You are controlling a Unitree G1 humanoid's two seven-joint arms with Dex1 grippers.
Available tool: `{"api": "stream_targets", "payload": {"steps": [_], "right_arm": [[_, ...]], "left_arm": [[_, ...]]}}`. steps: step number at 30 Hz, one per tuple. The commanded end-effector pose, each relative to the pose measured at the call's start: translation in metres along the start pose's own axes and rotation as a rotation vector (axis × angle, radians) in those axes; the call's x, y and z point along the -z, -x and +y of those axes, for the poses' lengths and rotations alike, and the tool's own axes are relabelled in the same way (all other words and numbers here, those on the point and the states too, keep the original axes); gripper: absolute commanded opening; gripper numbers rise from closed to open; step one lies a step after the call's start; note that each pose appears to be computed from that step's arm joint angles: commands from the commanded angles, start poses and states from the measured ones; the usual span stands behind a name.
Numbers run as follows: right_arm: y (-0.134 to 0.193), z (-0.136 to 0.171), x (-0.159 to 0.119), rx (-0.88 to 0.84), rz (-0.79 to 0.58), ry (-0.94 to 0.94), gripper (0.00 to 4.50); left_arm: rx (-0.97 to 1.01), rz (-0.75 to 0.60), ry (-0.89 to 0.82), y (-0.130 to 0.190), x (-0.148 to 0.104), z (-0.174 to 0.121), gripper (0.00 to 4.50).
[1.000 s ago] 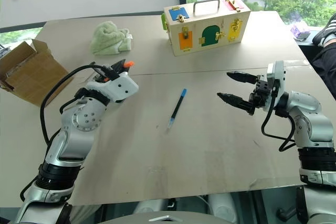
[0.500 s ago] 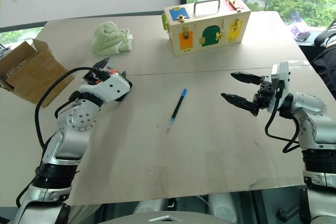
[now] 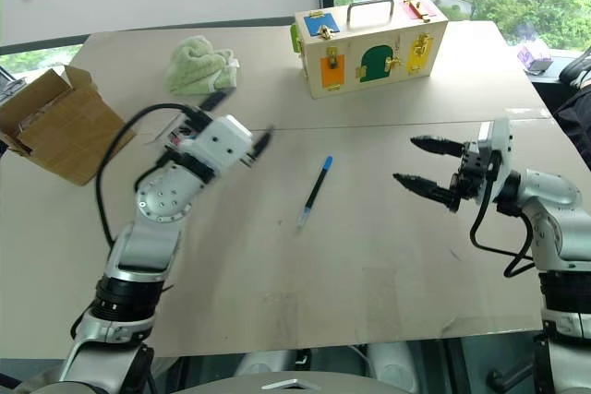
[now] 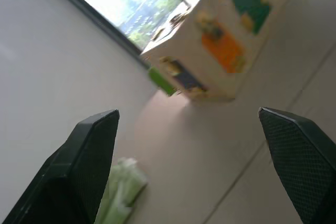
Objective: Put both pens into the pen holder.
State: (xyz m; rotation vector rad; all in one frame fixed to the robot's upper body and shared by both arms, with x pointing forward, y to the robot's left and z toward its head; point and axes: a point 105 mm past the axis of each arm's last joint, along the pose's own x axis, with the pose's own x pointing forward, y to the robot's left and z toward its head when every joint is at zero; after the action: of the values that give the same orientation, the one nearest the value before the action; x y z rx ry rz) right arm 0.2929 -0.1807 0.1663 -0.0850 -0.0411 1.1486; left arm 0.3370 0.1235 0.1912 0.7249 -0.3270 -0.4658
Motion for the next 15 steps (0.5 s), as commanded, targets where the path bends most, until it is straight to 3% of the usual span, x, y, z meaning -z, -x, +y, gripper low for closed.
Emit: {"api": "stream_targets", "payload": {"steps": [1,7,12,15], "right_arm": [[0.001,0.01,0.0,-0.007,0.009,0.025,4.5],[0.011,0.018,0.028,0.062,0.094,-0.014,4.5],[0.015,0.021,0.028,0.125,0.058,-0.015,4.5],[0.011,0.029,0.029,0.129,0.051,-0.014,4.5]], "left_arm": [[0.092,-0.011,0.181,0.007,-0.002,-0.008,4.44],[0.197,0.186,0.591,0.014,0.028,-0.035,4.44],[0.222,0.204,0.773,0.003,0.012,-0.062,4.44],[0.226,0.203,0.84,0.001,0.005,-0.065,4.44]]}}
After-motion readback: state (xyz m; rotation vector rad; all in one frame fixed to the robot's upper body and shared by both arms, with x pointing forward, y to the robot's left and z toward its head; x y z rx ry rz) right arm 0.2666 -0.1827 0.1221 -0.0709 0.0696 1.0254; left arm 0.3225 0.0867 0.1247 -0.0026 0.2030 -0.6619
